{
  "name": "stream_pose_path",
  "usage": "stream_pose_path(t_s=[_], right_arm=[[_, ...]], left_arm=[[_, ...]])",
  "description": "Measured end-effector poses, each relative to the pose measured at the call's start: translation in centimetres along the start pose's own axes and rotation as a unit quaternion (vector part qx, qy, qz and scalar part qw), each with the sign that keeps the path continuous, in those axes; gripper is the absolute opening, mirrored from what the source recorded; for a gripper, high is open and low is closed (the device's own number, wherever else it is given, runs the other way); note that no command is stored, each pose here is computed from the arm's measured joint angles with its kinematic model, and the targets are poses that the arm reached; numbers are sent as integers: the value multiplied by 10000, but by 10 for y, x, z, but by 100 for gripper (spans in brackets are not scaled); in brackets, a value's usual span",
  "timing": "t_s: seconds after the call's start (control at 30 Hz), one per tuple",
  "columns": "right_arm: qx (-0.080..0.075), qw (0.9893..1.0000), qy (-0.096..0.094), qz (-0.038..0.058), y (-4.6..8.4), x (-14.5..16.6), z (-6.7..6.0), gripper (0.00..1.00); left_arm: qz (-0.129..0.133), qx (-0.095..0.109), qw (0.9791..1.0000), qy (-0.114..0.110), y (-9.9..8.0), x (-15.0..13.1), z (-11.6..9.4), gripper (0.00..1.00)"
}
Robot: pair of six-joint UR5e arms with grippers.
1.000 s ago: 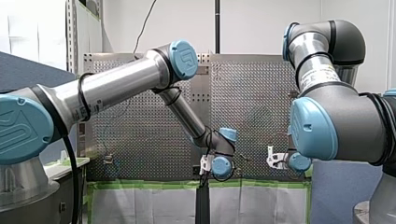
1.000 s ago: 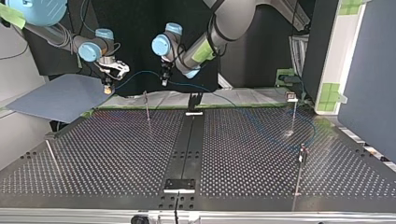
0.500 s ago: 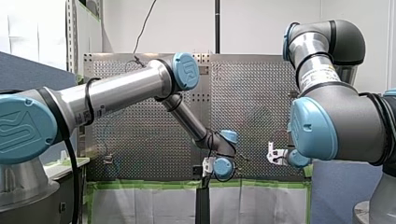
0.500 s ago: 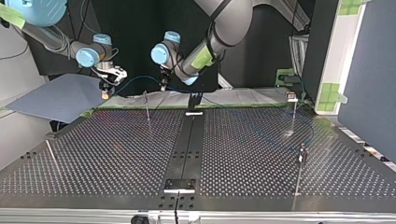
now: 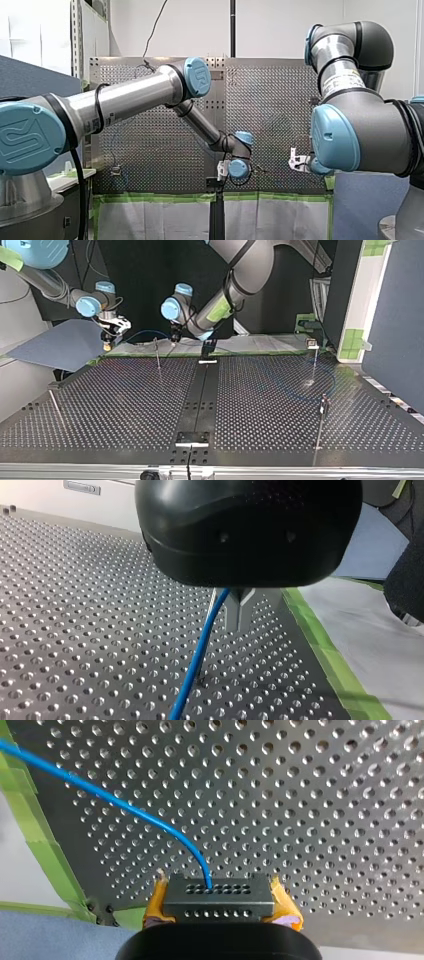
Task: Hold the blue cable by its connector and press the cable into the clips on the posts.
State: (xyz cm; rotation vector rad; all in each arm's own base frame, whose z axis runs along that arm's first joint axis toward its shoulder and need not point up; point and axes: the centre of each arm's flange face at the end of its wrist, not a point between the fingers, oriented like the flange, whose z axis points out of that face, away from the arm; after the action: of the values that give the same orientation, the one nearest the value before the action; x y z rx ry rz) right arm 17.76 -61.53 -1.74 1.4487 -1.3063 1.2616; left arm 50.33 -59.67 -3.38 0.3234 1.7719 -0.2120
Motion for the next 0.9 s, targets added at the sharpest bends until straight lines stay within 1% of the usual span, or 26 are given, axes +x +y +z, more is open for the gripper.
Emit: stream_pose_path(t_s=[0.13,0.27,0.7,0.9], right_arm=[[-45,9999,32,86,6,3,3,0],[-68,9999,50,128,9,4,4,0],[-65,9999,53,120,9,4,5,0],[-91,9998,54,139,10,4,5,0]], left_arm=[[5,-19,10000,19,5,0,3,0],[-8,-30,10000,15,8,-1,5,0],[-77,-73,9999,-8,25,-5,17,0],[-100,-73,9999,-20,31,-7,22,0]])
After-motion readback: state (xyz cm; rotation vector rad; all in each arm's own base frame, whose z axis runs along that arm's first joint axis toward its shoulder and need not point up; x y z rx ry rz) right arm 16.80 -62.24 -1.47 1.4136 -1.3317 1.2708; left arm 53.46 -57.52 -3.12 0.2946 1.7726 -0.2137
